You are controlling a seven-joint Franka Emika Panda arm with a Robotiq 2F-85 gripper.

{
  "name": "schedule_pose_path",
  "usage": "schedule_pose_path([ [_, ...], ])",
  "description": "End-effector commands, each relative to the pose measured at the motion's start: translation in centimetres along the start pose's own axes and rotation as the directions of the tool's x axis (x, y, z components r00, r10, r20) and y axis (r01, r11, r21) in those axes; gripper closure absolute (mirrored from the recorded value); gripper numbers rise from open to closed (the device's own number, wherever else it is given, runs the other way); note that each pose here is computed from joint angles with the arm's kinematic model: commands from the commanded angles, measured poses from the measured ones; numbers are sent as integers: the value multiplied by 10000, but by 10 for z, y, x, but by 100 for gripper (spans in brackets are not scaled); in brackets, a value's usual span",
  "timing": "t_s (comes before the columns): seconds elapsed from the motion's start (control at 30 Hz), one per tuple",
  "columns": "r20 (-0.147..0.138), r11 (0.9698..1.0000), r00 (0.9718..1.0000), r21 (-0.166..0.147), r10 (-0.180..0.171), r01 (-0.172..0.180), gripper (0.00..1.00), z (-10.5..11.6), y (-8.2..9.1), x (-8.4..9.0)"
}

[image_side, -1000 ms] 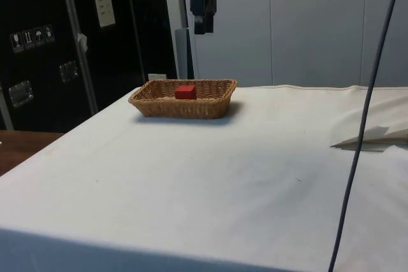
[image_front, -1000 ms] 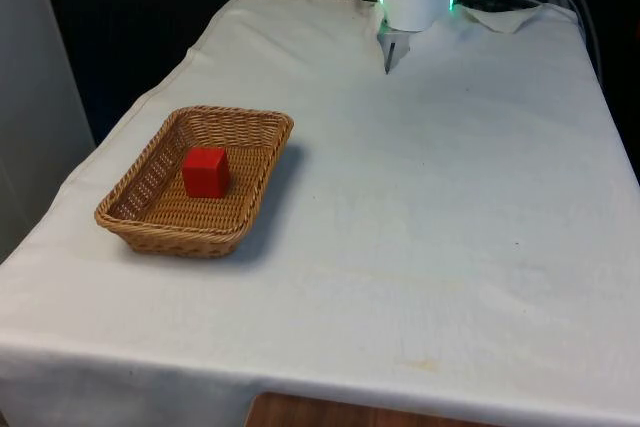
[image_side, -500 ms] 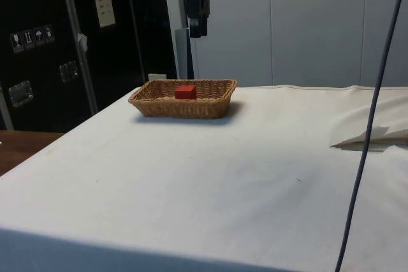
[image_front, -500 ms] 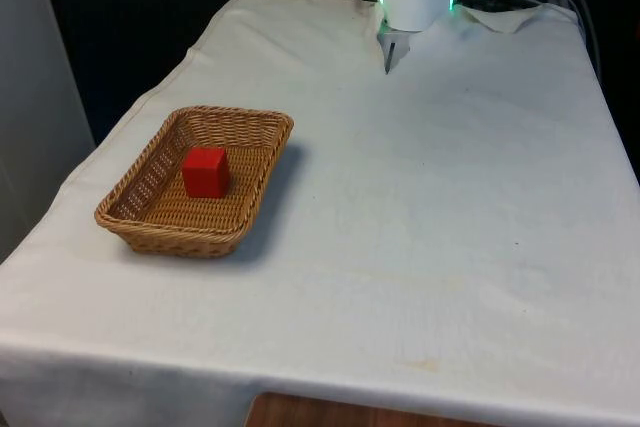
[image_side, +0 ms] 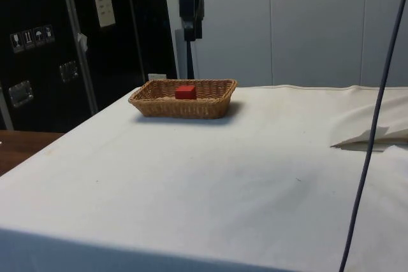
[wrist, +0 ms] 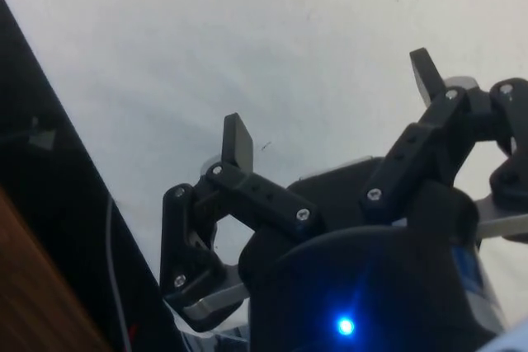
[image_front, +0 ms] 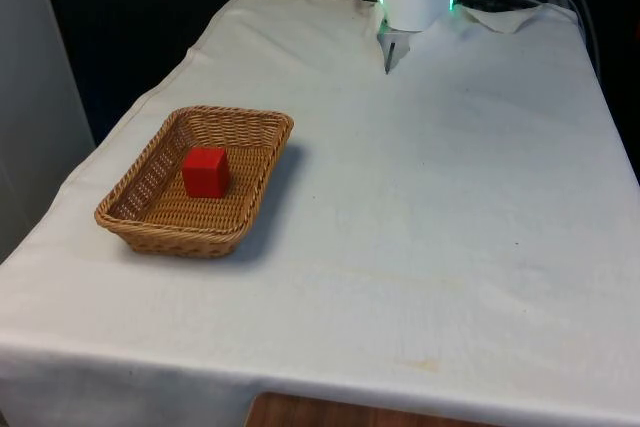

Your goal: Pick up the cube and place it into the basket.

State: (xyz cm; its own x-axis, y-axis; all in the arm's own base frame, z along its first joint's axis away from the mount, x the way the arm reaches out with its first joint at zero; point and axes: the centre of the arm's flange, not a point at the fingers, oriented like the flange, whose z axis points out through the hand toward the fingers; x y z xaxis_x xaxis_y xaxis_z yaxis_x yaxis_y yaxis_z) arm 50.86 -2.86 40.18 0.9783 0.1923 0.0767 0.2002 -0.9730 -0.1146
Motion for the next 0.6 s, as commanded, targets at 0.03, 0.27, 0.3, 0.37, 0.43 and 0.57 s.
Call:
schedule_pose_path([
  [0.03, -20, 9999, 10000, -94, 91, -91, 0, 0, -5, 1],
  [0.27, -35, 9984, 9984, -55, 558, -558, 0, 1, -6, 2],
  [0.3, -47, 9980, 9980, -49, 634, -634, 0, 1, -6, 2],
  [0.37, -38, 9970, 9971, -51, 766, -766, 0, 2, -6, 2],
  [0.43, -40, 9966, 9966, -43, 822, -822, 0, 2, -6, 2],
  [0.57, -52, 9940, 9940, -48, 1092, -1092, 0, 2, -5, 2],
])
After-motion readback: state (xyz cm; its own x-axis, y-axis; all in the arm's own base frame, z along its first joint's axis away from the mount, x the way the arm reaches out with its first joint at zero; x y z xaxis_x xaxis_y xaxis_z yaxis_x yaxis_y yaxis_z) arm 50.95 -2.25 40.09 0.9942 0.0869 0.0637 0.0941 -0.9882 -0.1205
